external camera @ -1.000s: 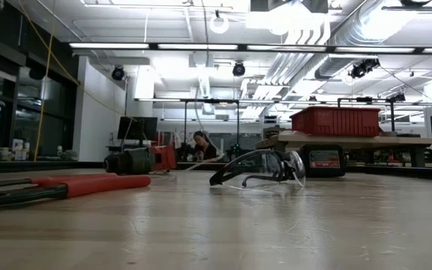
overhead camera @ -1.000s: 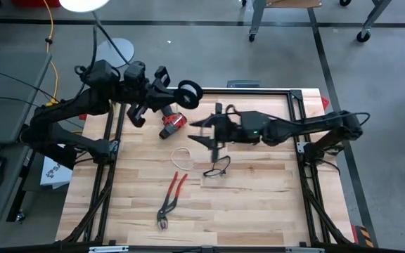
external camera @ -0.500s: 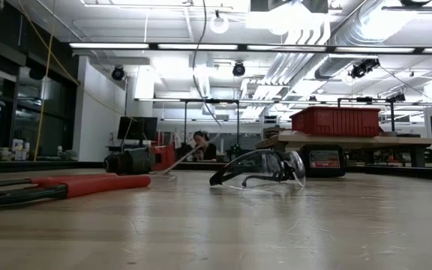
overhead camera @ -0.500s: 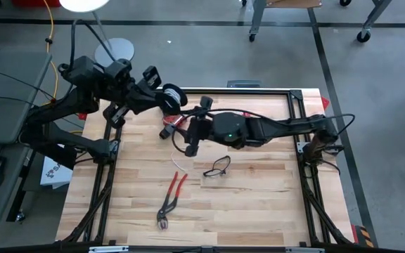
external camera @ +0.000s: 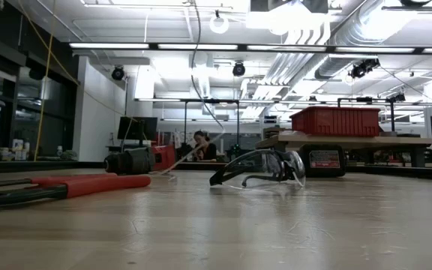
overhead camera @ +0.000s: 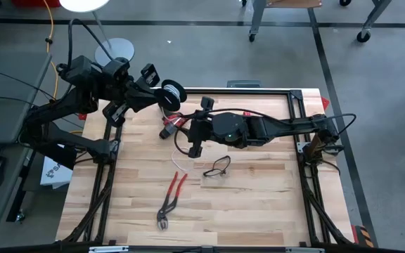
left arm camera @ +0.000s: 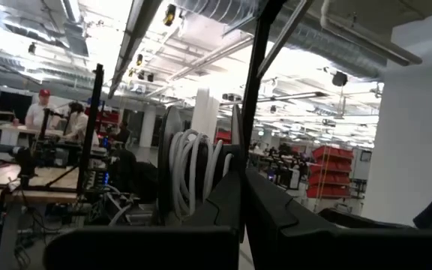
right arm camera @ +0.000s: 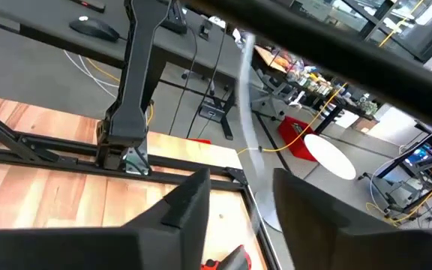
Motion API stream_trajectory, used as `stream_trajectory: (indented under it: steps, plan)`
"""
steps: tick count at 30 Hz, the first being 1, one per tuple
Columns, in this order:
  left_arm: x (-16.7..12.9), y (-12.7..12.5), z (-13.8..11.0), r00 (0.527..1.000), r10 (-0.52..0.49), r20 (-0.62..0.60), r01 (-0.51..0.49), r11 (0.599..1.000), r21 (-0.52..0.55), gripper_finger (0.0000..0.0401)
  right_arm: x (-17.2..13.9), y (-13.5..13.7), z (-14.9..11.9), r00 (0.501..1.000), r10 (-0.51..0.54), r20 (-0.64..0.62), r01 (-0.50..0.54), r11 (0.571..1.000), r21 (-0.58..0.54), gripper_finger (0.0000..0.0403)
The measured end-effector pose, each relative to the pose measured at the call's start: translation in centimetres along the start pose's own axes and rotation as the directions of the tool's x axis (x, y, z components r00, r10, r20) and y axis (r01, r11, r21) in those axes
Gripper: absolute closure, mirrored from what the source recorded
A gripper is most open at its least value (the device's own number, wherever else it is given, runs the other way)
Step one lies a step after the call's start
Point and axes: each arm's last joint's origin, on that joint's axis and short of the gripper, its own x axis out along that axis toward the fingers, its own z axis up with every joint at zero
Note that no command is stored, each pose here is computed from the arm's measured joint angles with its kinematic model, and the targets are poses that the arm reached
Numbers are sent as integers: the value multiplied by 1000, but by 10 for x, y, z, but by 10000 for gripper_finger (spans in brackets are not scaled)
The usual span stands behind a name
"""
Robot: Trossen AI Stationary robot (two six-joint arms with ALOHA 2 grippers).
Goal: Coil cords
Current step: Coil the white wire onto the black spool
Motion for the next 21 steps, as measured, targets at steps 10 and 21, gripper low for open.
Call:
stream_trajectory:
  steps: [10, 21]
  plan:
    - [0, 1, 0, 1000, 21, 2, -21, 1000, -4, 401, 0, 0, 0, 1000, 13, 8, -13, 999, 43, 345]
    - [0, 0, 3, 999, 12, 35, -11, 999, -30, 401, 0, 0, 0, 1000, 3, 2, -3, 994, 107, 401]
